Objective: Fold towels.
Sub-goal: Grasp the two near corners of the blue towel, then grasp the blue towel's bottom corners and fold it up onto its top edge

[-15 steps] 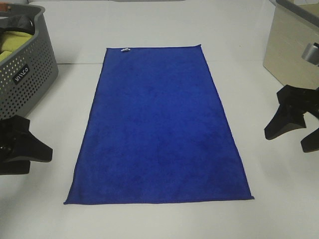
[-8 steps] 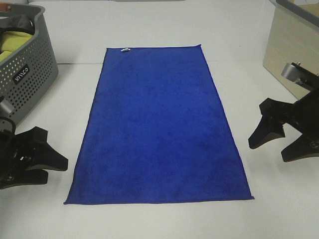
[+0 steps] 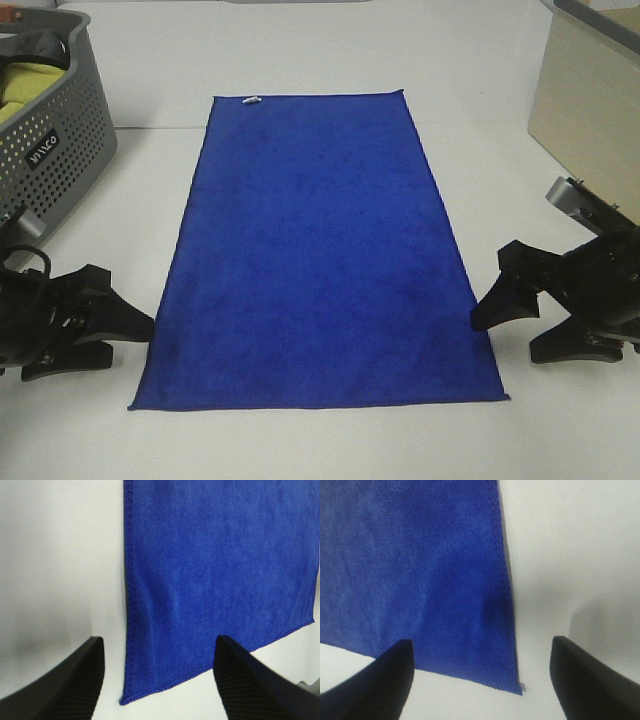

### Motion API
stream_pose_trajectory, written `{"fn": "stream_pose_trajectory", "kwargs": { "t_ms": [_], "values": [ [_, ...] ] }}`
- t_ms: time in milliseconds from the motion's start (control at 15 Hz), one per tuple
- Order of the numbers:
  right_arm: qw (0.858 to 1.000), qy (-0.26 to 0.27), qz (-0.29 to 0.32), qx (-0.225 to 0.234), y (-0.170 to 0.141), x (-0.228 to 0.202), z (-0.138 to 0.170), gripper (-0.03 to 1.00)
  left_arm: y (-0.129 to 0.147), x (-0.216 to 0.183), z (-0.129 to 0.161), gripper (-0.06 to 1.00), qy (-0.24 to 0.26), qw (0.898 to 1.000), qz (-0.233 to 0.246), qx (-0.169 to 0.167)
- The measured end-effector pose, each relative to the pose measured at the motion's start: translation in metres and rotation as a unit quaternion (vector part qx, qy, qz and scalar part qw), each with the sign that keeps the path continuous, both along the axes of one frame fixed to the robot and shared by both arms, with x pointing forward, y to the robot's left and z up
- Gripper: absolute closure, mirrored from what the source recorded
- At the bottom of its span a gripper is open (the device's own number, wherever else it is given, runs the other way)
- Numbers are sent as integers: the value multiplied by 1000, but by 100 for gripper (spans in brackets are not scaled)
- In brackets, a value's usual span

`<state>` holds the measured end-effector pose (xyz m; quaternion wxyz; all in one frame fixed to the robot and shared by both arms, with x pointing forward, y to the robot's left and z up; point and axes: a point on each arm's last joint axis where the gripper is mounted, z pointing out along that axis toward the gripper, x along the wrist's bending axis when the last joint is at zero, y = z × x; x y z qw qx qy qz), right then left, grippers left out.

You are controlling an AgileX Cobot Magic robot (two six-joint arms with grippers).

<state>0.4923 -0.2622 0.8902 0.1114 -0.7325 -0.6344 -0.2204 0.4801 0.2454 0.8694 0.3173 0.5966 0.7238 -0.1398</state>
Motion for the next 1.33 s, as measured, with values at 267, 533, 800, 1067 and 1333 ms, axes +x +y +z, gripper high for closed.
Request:
{"fn": "stream_pose_trajectory", "kwargs": {
  "t_ms": [267, 533, 800, 1067, 1333],
  "values": [
    [999, 25, -15, 33, 4, 4, -21, 26, -13, -1, -17, 33, 5, 1000, -25, -5],
    [996, 43, -13, 81, 11, 5, -32, 30, -38, 5, -22, 33, 4, 998, -53, -31],
    [996, 39, 26, 74, 39, 13, -33, 34, -50, 10, -26, 38, 6, 997, -65, -39],
    [998, 53, 6, 35, 37, 14, -37, 67, -44, 11, -32, 84, 11, 998, -56, -3],
    [998, 59, 4, 17, 34, 13, -39, 97, -44, 10, -33, 94, 11, 998, -61, 0]
  ]
}}
